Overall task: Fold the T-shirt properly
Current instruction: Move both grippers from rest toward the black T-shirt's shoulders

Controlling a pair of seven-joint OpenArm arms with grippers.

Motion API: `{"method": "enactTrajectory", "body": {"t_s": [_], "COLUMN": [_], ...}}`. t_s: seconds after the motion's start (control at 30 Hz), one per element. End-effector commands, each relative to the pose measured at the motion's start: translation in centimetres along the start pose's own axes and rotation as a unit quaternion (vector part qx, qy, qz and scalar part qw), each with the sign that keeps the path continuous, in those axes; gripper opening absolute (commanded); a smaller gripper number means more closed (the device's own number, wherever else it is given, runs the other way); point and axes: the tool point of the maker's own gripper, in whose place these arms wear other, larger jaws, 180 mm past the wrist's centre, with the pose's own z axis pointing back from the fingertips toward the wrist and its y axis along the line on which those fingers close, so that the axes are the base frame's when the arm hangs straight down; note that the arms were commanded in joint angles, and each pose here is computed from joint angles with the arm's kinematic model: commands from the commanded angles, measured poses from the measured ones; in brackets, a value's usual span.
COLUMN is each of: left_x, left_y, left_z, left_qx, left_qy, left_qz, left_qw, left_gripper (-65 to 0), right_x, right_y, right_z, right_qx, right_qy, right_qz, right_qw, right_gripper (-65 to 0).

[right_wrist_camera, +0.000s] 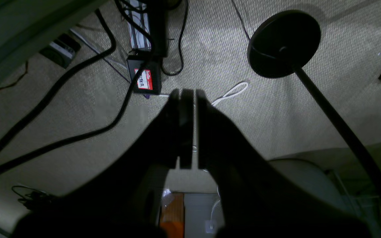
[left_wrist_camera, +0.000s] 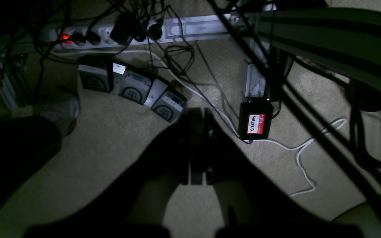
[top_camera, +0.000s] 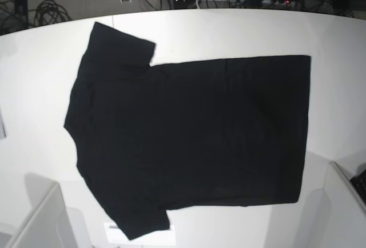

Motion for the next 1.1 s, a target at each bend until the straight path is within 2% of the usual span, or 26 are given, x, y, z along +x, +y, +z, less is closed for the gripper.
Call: {"method": "enactTrajectory", "body": {"t_s": [0.0, 0.17, 0.33, 0.53, 0.83, 1.07], "left_x": [-0.3, -1.7, -1.5, -4.3, -3.0, -1.5], "left_y": [0.2, 0.2, 0.0, 0.0, 3.4, 6.4], "left_z": [0.1, 0.1, 0.1, 0.8, 3.5, 7.1], "left_qx": [0.003, 0.002, 0.0, -0.001, 0.02, 0.035], "left_qy": [0.001, 0.053, 0.038, 0.053, -0.035, -0.095], "left_qz": [0.001, 0.001, -0.004, -0.013, -0.031, -0.067], "left_qw": [1.0, 0.999, 0.999, 0.999, 0.999, 0.993], "left_gripper": [-65.0, -65.0, -65.0, -65.0, -65.0, -65.0], "right_x": [-0.5, -0.5, -0.7, -3.6, -5.5, -6.0], "right_y": [-0.6, -0.7, -0.6, -2.0, -2.5, -5.3], "right_z": [0.0, 0.1, 0.0, 0.3, 2.3, 4.7], "right_qx": [-0.009, -0.009, -0.008, -0.017, -0.024, -0.059], "right_qy": [0.013, 0.026, 0.012, 0.014, -0.035, -0.076], "right_qz": [0.0, 0.0, 0.001, -0.003, 0.002, -0.066], "right_qw": [0.9999, 0.9996, 0.9999, 0.9997, 0.9991, 0.9932], "right_gripper": [-65.0, -65.0, -65.0, -65.0, -65.0, -65.0]}}
